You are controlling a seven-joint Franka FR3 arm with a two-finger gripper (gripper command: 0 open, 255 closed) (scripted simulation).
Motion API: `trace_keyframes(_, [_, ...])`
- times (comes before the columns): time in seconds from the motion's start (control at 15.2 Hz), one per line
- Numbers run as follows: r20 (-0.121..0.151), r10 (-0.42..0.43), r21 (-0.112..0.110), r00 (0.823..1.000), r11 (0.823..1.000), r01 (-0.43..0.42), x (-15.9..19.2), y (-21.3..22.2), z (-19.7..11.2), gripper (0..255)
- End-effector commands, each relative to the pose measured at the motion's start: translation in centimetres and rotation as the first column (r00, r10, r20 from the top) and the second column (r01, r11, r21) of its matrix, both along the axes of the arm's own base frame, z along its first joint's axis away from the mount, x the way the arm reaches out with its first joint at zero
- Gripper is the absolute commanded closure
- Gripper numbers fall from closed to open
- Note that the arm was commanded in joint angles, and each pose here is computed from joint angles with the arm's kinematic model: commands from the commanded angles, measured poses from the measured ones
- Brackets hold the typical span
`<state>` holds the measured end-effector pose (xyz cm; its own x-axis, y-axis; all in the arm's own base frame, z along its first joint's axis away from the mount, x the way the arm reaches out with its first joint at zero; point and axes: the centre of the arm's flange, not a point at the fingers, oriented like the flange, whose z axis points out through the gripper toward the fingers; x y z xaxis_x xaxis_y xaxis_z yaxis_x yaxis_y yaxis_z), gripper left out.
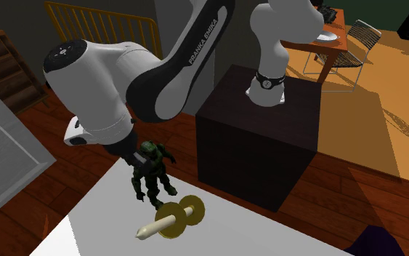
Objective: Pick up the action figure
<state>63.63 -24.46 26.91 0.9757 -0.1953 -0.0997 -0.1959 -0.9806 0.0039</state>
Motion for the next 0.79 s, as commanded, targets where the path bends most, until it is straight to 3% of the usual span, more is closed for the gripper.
trace_keyframes(0.0, [-0.002, 0.0, 0.001, 1.0, 1.0, 0.0, 0.0, 0.0, -0.1, 255])
trace_keyframes(0.26, [-0.002, 0.0, 0.001, 1.0, 1.0, 0.0, 0.0, 0.0, -0.2, 255])
trace_keyframes(0.73, [-0.002, 0.0, 0.001, 1.0, 1.0, 0.0, 0.0, 0.0, 3.5, 255])
